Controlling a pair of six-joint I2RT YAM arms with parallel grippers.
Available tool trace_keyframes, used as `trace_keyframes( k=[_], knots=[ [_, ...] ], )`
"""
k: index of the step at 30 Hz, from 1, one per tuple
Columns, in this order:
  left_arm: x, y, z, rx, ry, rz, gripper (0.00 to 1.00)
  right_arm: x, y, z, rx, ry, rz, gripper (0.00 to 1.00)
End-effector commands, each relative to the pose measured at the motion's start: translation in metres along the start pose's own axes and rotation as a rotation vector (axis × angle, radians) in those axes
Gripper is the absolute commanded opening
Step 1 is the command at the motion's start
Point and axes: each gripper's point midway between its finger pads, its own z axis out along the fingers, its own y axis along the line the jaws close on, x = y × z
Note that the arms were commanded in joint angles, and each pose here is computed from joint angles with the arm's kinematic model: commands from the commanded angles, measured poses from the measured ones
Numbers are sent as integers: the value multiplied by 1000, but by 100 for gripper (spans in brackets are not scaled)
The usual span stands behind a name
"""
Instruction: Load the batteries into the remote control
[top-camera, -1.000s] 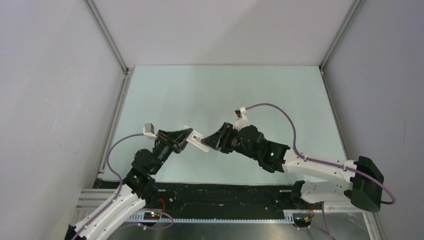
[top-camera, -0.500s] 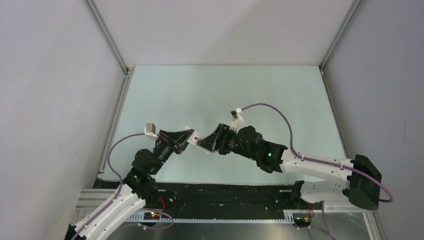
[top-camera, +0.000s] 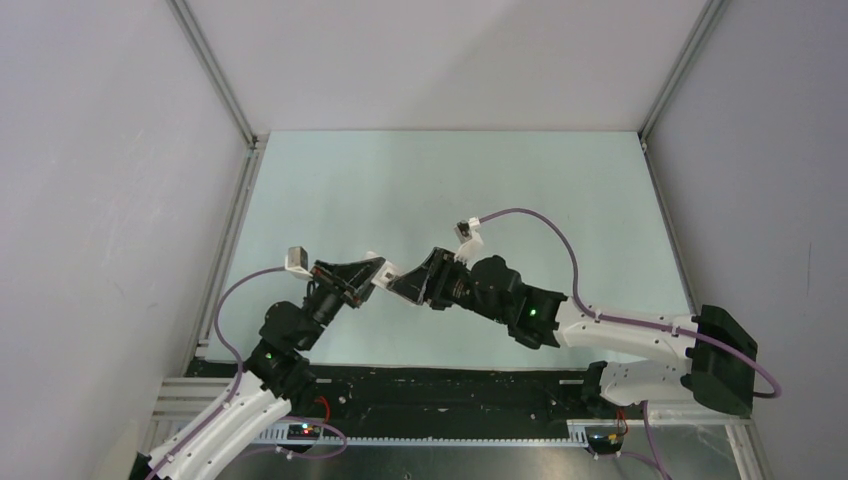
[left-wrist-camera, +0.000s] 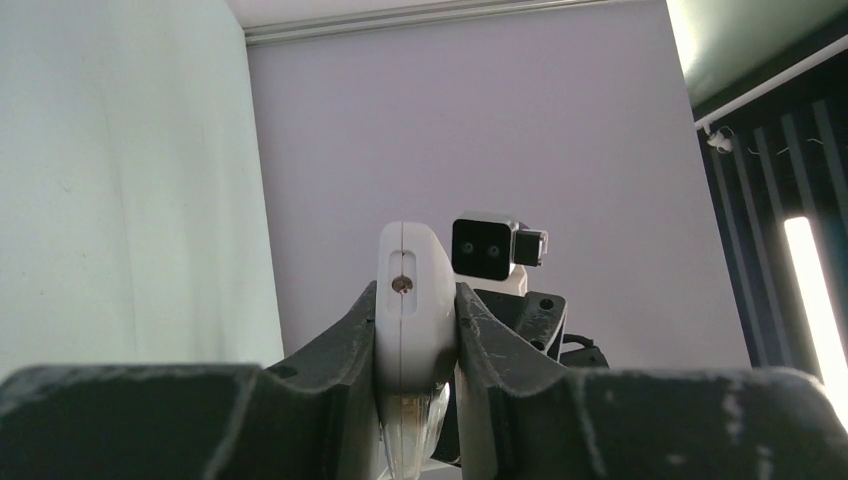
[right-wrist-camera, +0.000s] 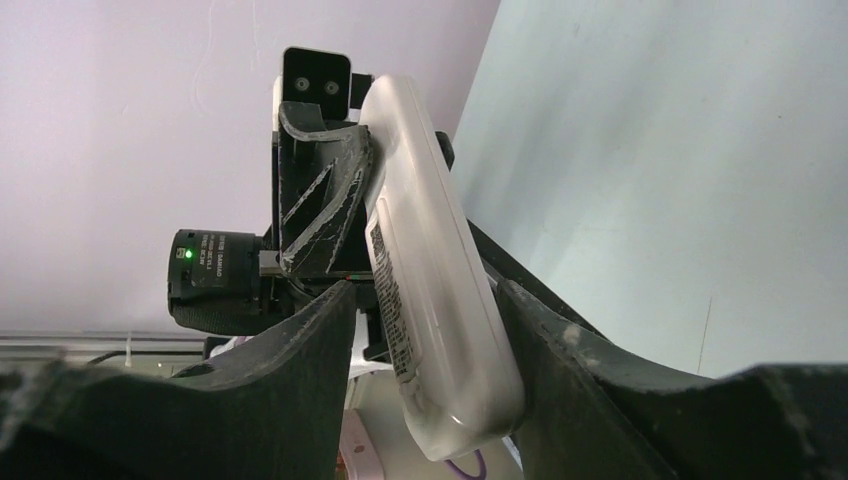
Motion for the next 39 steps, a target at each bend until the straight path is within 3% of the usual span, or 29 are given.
trace_keyframes(
  k=[1,6,13,21,26,28,39],
  knots=[
    [-3,-13,-1,54,-18,-17,10,-11,18,-1,-55,-63,11,60],
    [-3,-14,-2,59,-17,-22,10,-12,18,-3,-61,-74,14,65],
    [-3,-13,-2,62,-19,-25,10,-13,15,-5,-58,-86,22,52],
    [-4,-15,-3,66,-21,-27,10,-14,13,-6,-54,-94,28,49],
    [-4,-16,-3,69,-20,-27,10,-14,9,-8,-39,-98,28,63],
    [-4,-16,-3,69,-21,-27,10,-14,9,-8,-36,-98,30,64],
    [-3,-17,-3,73,-18,-29,10,-12,5,-8,-36,-99,36,42]
  ],
)
